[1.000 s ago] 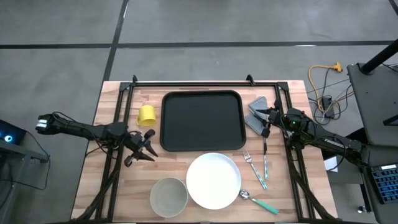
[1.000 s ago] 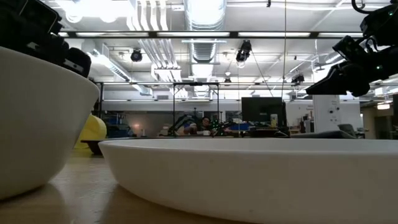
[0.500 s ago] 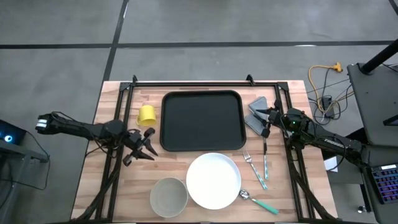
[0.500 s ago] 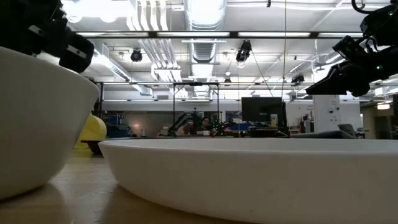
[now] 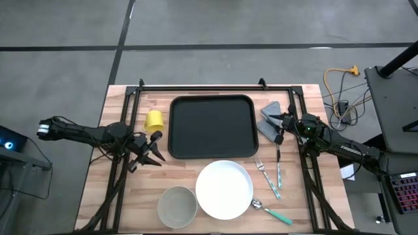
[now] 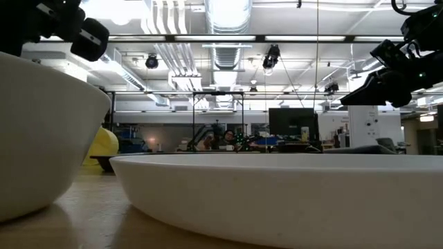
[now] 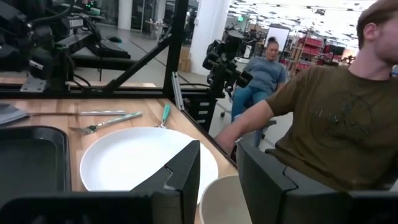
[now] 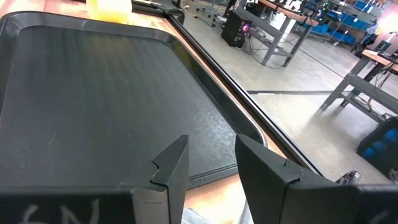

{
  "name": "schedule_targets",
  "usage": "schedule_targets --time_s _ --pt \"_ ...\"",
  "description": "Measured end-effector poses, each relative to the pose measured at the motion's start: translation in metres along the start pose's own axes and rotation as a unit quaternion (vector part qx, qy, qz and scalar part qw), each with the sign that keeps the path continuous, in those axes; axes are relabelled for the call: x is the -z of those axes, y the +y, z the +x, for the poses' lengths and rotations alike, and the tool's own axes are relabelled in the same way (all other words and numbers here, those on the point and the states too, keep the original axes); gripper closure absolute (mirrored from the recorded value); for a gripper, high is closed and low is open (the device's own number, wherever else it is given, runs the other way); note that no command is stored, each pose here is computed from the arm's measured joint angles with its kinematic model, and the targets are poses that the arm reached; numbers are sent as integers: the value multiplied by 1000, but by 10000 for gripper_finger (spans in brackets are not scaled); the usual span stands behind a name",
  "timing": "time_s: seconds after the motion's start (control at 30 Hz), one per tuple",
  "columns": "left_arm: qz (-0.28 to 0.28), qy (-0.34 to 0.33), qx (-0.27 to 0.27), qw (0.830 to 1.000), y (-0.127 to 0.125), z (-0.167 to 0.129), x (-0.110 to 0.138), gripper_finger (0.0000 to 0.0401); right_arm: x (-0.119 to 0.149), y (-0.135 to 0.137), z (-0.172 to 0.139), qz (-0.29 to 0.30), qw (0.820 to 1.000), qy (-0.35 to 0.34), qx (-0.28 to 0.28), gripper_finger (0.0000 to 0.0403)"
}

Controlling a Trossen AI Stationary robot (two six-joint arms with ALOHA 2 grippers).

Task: Set up tray
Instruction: Put the yellow mug on the top left of the black serving tray

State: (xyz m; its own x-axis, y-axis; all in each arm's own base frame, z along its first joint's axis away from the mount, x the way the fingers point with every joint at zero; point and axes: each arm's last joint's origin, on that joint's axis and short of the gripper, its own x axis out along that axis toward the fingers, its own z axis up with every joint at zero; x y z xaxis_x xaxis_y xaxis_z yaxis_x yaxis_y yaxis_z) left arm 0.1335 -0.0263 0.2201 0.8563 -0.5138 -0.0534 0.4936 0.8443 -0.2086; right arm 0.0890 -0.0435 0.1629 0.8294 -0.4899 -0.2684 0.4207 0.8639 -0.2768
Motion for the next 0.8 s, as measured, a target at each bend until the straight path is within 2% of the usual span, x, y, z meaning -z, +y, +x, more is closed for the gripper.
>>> schedule_targets --time_s 0.47,0.67,0.8 --pt "-15 26 4 1000 2 24 -25 310 0 0 0 0 1000 0 0 280" --pt "-12 29 19 999 -6 37 -40 310 0 0 0 0 1000 0 0 280" --pt "-11 42 1 999 -15 46 -47 310 0 0 0 0 1000 0 0 280"
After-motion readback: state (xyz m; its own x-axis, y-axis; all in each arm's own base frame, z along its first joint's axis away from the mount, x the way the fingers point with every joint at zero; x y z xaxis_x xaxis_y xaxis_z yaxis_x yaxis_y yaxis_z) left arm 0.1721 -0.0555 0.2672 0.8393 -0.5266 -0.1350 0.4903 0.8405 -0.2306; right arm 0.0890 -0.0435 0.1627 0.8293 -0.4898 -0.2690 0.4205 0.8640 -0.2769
